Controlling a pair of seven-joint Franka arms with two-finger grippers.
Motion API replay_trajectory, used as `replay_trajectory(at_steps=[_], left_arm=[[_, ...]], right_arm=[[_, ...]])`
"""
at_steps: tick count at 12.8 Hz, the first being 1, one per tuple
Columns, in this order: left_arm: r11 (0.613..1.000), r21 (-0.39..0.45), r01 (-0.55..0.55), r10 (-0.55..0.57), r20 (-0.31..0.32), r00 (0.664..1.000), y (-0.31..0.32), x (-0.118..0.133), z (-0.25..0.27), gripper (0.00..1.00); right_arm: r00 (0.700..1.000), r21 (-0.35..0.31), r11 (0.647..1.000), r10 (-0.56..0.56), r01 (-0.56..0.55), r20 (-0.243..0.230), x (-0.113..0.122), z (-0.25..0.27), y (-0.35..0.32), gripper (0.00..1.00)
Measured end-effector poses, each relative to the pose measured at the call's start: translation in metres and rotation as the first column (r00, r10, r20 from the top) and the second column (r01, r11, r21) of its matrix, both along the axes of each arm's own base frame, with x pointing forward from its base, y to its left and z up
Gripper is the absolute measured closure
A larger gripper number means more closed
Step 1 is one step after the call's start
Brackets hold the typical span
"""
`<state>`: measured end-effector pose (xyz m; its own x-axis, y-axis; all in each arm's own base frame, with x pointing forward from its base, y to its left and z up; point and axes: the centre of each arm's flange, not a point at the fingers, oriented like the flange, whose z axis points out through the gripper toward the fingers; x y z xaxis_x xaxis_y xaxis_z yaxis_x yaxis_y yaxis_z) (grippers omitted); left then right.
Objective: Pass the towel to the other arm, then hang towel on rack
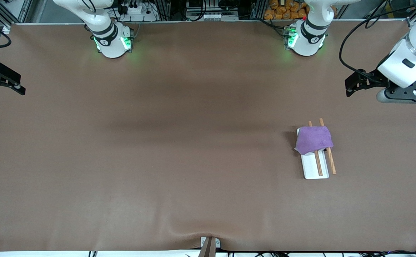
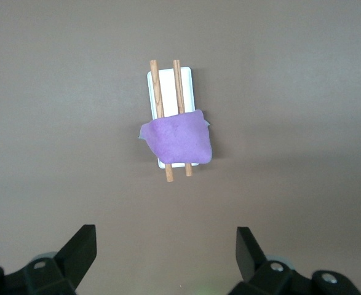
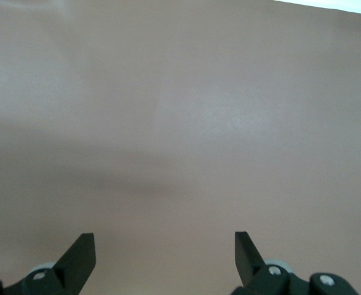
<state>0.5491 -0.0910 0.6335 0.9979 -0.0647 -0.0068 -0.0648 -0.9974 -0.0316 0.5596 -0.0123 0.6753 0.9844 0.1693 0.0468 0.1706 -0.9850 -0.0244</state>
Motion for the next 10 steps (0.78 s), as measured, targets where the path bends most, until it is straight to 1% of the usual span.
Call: replay_trajectory(at_steps=[2,5,10], left_arm=[[1.0,-0.013,-0.028,0.028,0.002,1.0,0.014,-0.006,0.004,0.0],[0.999,-0.014,-0.042,0.042,0.0,0.999,0.022,-0.014,0.007,0.0],[0.998,-0.022,-0.051,0.05,-0.021,0.999,0.028,-0.016,0.003,0.0]], right_arm=[[1.0,0.0,1.0,-0.001,0.001,0.0,0.0,0.0,-0.001,0.0],[1.0,0.0,1.0,-0.002,0.002,0.0,0.0,0.0,-0.001,0.0],[1.0,0.0,1.0,-0.003,0.003,0.0,0.0,0.0,-0.002,0.0]])
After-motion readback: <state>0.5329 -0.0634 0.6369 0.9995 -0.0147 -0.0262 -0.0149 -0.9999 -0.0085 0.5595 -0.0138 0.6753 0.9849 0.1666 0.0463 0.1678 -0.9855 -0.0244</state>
